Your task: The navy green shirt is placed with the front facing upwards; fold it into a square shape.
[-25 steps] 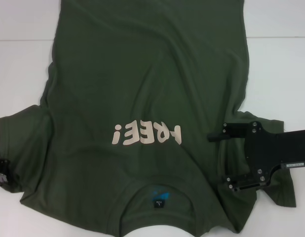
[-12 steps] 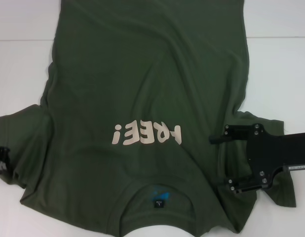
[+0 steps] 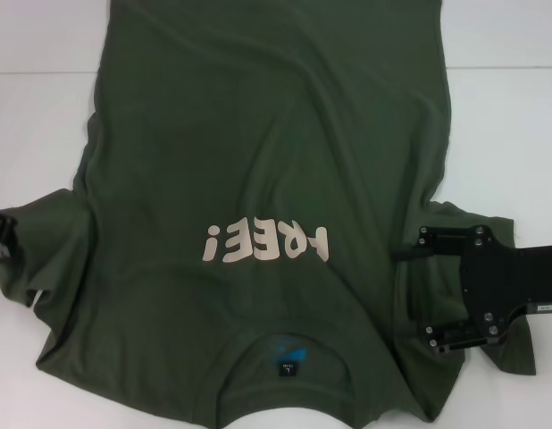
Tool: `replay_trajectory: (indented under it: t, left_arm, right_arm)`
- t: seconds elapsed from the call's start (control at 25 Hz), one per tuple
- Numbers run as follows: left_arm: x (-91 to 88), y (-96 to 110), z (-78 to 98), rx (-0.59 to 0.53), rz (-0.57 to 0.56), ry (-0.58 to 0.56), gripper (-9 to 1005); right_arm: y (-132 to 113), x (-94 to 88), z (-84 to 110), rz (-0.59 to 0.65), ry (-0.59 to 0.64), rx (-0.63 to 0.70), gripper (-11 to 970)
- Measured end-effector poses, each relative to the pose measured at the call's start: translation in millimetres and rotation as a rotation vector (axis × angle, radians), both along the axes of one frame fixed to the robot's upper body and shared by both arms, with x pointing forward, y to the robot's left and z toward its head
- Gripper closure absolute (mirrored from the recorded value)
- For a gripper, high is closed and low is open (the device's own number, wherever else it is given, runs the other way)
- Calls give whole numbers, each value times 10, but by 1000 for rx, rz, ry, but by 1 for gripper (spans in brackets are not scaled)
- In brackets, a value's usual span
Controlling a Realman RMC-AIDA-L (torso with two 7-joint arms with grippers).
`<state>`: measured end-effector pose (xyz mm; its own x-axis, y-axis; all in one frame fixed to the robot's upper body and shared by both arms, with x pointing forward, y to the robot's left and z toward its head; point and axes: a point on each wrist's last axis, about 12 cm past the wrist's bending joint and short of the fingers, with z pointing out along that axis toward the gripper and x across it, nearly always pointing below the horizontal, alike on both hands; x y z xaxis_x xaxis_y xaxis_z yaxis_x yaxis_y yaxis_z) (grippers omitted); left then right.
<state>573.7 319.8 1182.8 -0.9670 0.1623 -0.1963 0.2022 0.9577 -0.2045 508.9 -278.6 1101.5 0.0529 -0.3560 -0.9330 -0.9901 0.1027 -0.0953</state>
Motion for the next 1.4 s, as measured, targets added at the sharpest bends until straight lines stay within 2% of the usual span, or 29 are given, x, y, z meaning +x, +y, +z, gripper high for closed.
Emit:
replay_trajectory:
  t: [0.32,0.52,0.92,1.24,1.4]
  left_arm:
    - [59,-197,294,-5,-75,-43,997]
    - [100,-437,370,-29,-150,-60,997]
    - [135,-945,255,-23,-296,-75,997]
    - [177,-1268,39,60,-374,-82,997]
    - [225,-1379,30,90,-396,-119,996]
  right_arm:
    - [-36,-39,-28,-15,10,3,106]
    - [-54,-65,-46,-22,17,3,106]
    - [-58,-102,-88,-25,36,8,106]
    - [-47,-117,-109,-23,43,16,107]
    - [-40,-120,-113,-24,47,18,107]
